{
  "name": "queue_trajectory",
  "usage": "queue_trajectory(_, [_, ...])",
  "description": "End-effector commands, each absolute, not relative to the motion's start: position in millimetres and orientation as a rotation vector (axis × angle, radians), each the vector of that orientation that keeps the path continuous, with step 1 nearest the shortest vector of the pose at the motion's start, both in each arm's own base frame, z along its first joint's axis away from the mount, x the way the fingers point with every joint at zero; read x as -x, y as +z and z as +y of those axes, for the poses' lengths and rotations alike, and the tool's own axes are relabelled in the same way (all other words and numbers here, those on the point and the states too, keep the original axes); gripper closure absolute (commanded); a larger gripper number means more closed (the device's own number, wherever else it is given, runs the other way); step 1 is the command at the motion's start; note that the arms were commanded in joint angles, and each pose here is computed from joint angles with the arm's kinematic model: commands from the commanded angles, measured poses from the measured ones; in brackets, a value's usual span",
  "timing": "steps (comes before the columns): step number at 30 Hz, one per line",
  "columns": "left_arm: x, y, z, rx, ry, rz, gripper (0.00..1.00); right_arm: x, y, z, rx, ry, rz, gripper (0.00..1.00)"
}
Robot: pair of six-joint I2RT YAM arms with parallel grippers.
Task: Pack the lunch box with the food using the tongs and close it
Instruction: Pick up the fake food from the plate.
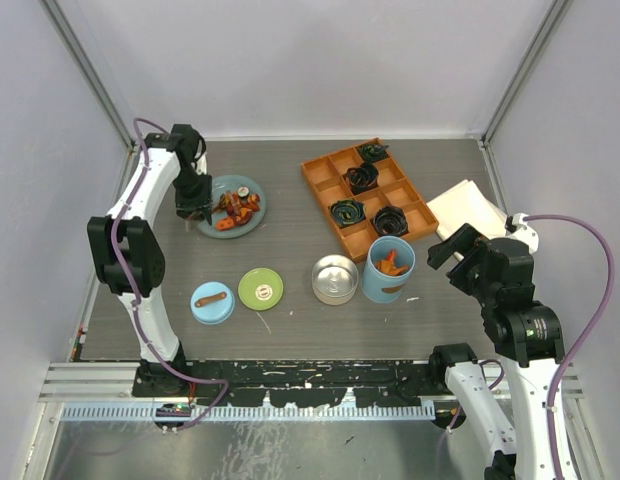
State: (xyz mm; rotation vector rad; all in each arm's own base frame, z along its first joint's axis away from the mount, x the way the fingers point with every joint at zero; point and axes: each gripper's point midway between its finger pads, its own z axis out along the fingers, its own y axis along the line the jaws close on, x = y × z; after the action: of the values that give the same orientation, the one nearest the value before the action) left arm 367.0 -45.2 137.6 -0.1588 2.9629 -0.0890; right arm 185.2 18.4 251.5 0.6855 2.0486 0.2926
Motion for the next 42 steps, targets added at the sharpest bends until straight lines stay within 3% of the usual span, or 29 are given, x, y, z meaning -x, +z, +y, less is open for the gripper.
queue_trajectory(1, [-379, 144, -23, 0.196, 0.078, 2.913, 0.62, -194, 262, 18, -0.681, 0.304, 2.003, 0.0])
queue_trajectory(16, [-396, 141, -52, 0.11, -0.154, 2.919, 0.59, -195, 259, 18, -0.683, 0.306, 2.009, 0.0])
queue_trajectory(25, [-404, 135, -49, 0.087, -0.136, 2.923, 0.59, -197, 257, 20, -0.68, 0.312, 2.018, 0.0])
queue_trajectory(33, [-399, 133, -41, 0.135, -0.076, 2.937, 0.73, -197, 259, 21, -0.677, 0.321, 2.015, 0.0])
queue_trajectory(42, [-392, 174, -37, 0.218, -0.07, 2.798, 0.77, -194, 264, 21, -0.674, 0.325, 2.004, 0.0])
